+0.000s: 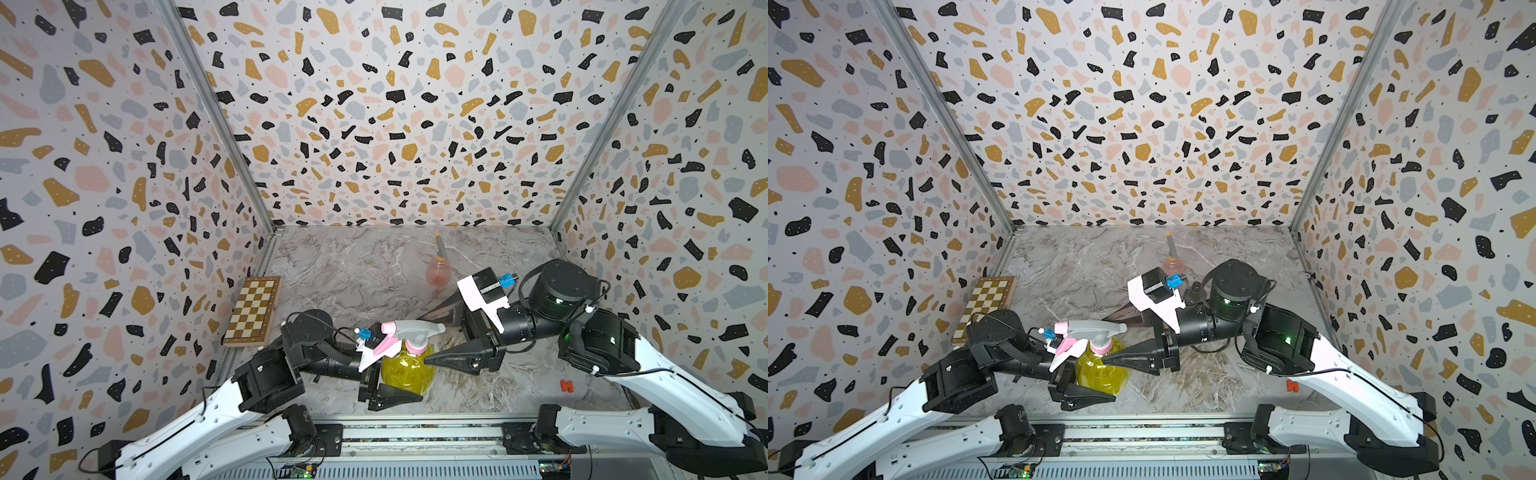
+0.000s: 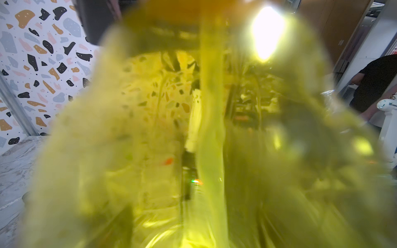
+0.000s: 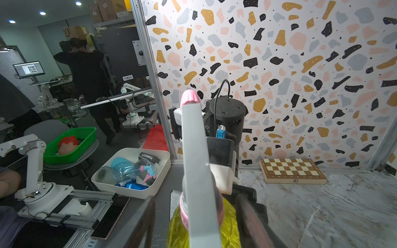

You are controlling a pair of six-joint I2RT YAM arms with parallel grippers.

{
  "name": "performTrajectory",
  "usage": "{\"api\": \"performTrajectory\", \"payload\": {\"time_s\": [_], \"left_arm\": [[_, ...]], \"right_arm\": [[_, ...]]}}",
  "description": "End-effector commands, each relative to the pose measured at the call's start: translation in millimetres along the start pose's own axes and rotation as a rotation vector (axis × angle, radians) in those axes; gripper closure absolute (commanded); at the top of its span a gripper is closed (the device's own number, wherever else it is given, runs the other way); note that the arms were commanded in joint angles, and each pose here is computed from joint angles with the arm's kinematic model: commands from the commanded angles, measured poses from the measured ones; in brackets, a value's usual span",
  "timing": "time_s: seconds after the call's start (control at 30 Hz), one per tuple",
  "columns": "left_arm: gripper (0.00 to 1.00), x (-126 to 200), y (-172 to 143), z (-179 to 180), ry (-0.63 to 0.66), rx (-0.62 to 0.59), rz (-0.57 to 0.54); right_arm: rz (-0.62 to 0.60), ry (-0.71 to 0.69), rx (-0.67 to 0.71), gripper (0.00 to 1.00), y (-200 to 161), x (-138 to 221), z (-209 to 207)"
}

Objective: Attach spray nozzles to spray bottles
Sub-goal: Screw the spray nozzle on the spray bottle.

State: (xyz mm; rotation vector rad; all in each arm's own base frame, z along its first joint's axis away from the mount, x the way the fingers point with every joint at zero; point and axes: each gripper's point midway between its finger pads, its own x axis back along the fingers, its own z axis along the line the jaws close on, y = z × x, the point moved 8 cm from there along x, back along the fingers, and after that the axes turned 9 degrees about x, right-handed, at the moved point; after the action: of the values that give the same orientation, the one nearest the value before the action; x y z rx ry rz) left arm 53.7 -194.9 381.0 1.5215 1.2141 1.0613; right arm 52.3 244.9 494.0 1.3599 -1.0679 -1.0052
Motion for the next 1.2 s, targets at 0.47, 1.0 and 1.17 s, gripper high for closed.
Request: {"api": "performTrajectory", "payload": {"time_s": [0.47, 1.0, 1.17], "left_arm": [[1.00, 13, 32, 0, 0.142, -0.074, -0.124], [1.00, 15, 45, 60, 0.672, -0.052, -0.249], [1.00, 12, 39, 69, 0.716, -0.026, -0.239]], "right_arm": [[0.057, -0.059, -0.008, 0.79, -6, -15, 6], [0.344, -0.660, -0.443, 0.84, -100, -67, -31], [0.343, -0.803, -0.447, 0.85, -105, -82, -34]]}}
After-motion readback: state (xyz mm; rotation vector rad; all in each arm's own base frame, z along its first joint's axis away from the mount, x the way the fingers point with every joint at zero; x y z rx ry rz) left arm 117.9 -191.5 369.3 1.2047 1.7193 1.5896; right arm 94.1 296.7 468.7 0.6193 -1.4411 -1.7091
